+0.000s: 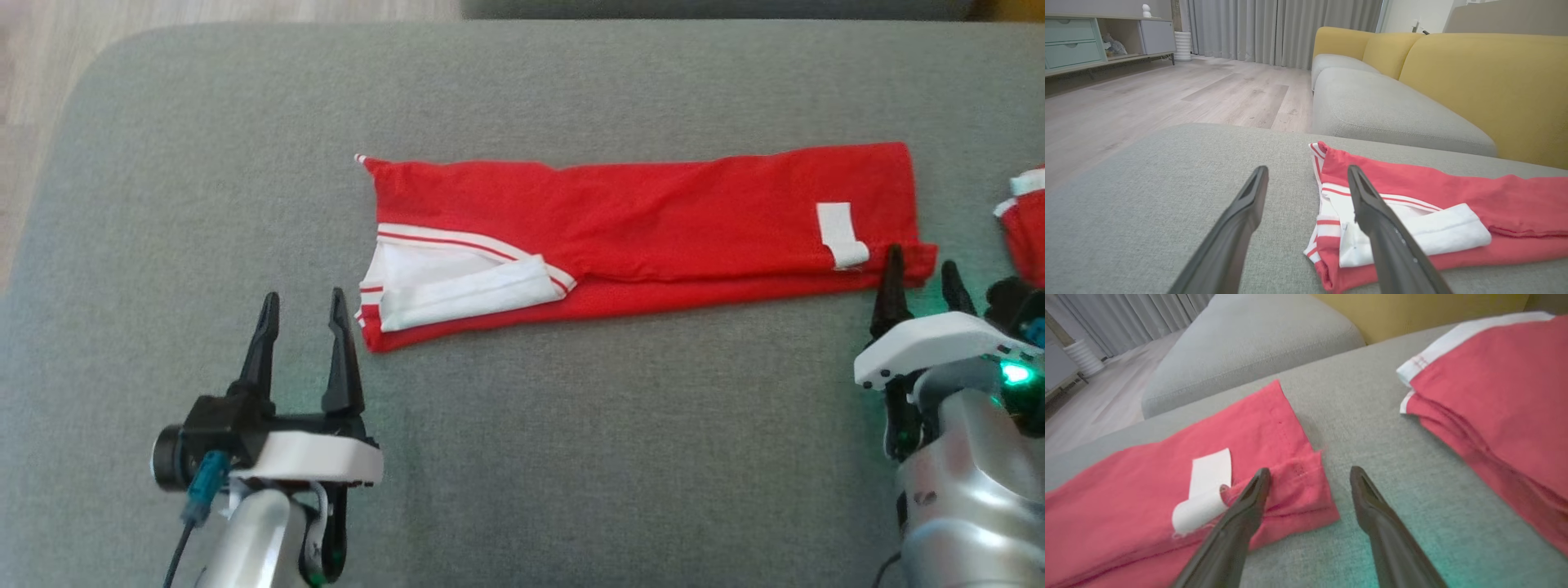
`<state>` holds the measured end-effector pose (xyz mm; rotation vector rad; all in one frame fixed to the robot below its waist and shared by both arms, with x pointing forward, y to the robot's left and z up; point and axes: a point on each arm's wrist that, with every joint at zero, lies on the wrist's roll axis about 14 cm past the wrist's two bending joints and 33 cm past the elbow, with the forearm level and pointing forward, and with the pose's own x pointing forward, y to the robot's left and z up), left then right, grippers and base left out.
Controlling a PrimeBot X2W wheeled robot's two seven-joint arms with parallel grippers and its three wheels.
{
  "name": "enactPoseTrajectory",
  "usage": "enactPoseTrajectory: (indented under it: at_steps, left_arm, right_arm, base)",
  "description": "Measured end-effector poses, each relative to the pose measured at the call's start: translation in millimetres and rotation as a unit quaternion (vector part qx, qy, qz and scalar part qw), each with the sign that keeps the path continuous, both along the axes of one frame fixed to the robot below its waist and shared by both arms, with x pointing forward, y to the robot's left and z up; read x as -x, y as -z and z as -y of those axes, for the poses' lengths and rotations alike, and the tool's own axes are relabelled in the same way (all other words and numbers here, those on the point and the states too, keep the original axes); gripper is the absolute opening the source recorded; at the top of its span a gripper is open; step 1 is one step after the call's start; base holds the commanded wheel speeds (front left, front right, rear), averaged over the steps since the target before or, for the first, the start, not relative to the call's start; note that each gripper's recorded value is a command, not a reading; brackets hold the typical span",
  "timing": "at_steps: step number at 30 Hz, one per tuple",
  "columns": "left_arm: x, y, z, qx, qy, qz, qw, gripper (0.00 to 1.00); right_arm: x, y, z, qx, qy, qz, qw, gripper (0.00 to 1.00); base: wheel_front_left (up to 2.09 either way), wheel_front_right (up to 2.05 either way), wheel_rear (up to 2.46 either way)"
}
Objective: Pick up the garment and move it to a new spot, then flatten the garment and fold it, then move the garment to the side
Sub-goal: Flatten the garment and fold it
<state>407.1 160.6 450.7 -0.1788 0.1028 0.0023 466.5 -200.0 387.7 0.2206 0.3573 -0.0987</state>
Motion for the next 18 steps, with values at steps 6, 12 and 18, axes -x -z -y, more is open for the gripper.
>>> enactPoseTrajectory:
  at_steps: [6,12,18]
  left_arm:
    - [-4,1,-10,-0.005,-0.012,0.000,1.000,1.00]
    - [-6,4,-11,-0.007,-0.014,-0.003,1.000,1.00]
    - [-8,-1,-3,-0.010,-0.001,0.005,1.000,1.00]
  right_arm:
    - [-3,24,-7,-0.012,0.003,-0.045,0.999,1.00]
    - [-8,24,-10,-0.012,-0.001,-0.047,0.999,0.00]
    - [-1,14,6,0.004,0.019,-0.030,0.999,0.00]
  base:
    - [0.00,0.00,0.00]
    - [0.00,0.00,0.00]
    - [0.00,0.00,0.00]
